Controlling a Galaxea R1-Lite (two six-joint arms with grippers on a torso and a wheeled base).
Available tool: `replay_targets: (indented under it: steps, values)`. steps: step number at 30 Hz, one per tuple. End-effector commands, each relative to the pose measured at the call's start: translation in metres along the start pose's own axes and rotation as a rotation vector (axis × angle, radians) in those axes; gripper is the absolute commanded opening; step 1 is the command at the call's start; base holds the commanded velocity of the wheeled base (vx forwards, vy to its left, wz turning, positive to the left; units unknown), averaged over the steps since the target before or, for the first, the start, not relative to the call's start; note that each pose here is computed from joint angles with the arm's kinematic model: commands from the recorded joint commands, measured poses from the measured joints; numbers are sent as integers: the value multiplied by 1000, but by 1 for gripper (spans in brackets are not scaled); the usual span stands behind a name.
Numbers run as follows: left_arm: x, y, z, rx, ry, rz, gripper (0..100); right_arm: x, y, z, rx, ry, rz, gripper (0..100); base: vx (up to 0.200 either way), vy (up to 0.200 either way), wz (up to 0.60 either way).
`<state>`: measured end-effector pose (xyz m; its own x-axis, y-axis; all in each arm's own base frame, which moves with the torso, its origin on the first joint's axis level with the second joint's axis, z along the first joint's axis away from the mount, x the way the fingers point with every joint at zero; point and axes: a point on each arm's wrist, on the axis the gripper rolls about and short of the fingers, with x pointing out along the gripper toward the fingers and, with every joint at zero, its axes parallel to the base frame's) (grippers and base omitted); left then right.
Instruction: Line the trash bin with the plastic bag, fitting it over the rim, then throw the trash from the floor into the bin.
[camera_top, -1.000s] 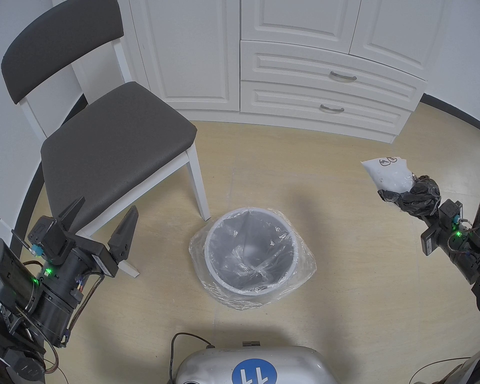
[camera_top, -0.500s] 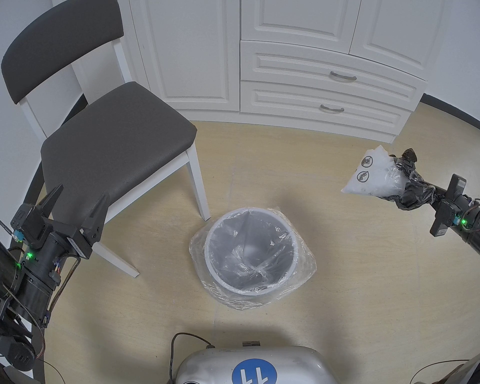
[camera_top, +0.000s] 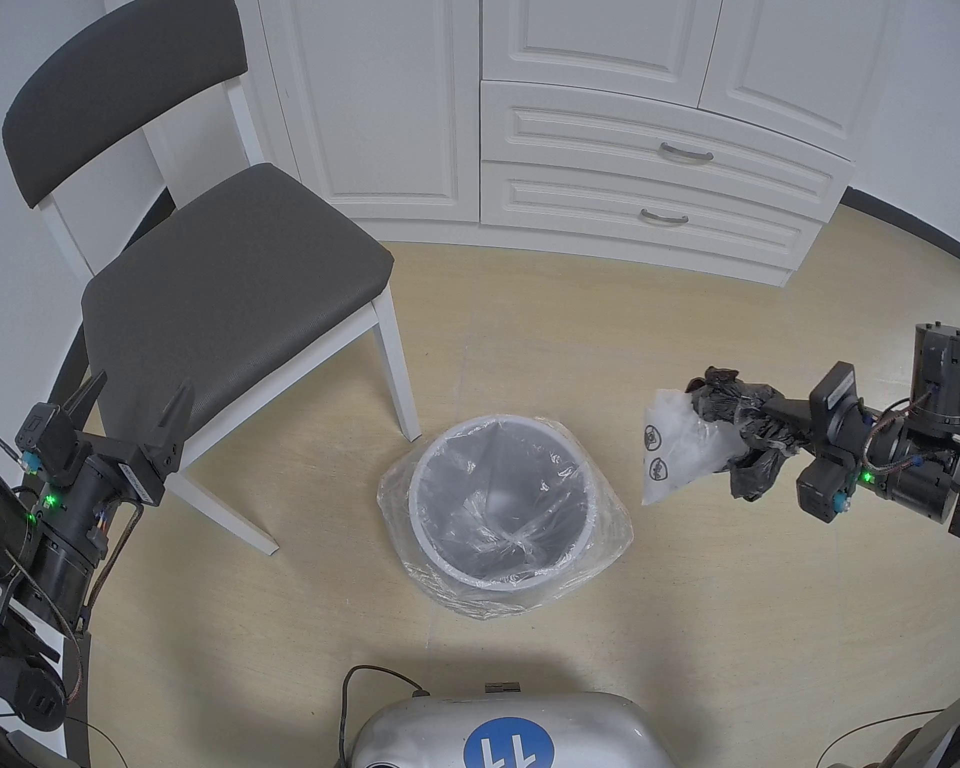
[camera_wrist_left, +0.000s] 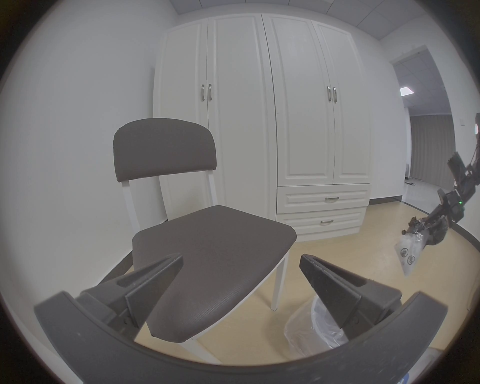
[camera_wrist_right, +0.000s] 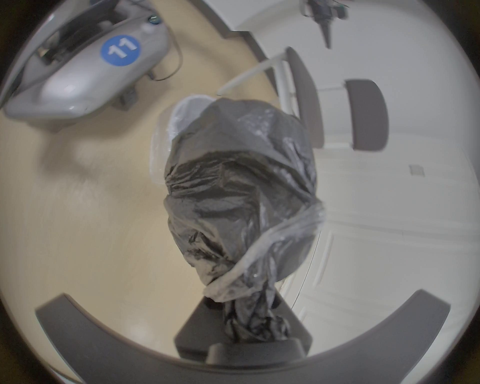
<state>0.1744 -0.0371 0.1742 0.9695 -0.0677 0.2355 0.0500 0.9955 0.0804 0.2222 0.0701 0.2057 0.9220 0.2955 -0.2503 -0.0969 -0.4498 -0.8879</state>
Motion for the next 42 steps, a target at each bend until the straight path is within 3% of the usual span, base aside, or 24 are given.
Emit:
replay_targets:
  steps: [1,2,5,7,12,17,29,36,42]
  values:
    - [-2,-3,-4,3,21,-20,100,29,-23,25,-180,-60,-19,0,0,0,0]
    - [-2,-3,-4,2,18,-21,100,39,-34,29,-249,-71,-50,0,0,0,0]
    - [-2,-2,-2,-2,9,-19,100,58,-54,43,-355,-103,-108,0,0,0,0]
    - [-3,-2,-1,-2,7,-17,100,62,-57,48,-368,-113,-118,0,0,0,0]
    - [-5,-2,1,-5,-3,-19,100,88,-71,92,-408,-204,-155,0,0,0,0]
    - [-6,-3,0,-6,-1,-28,100,106,-68,113,-423,-243,-142,0,0,0,0]
    - [-9,-4,4,-9,-17,-32,100,131,-35,120,-403,-273,-33,0,0,0,0]
    - [-29,-5,18,-18,-100,-168,100,147,-12,119,-345,-285,44,0,0,0,0]
    - [-29,-5,17,-17,-100,-181,100,152,2,112,-338,-276,87,0,0,0,0]
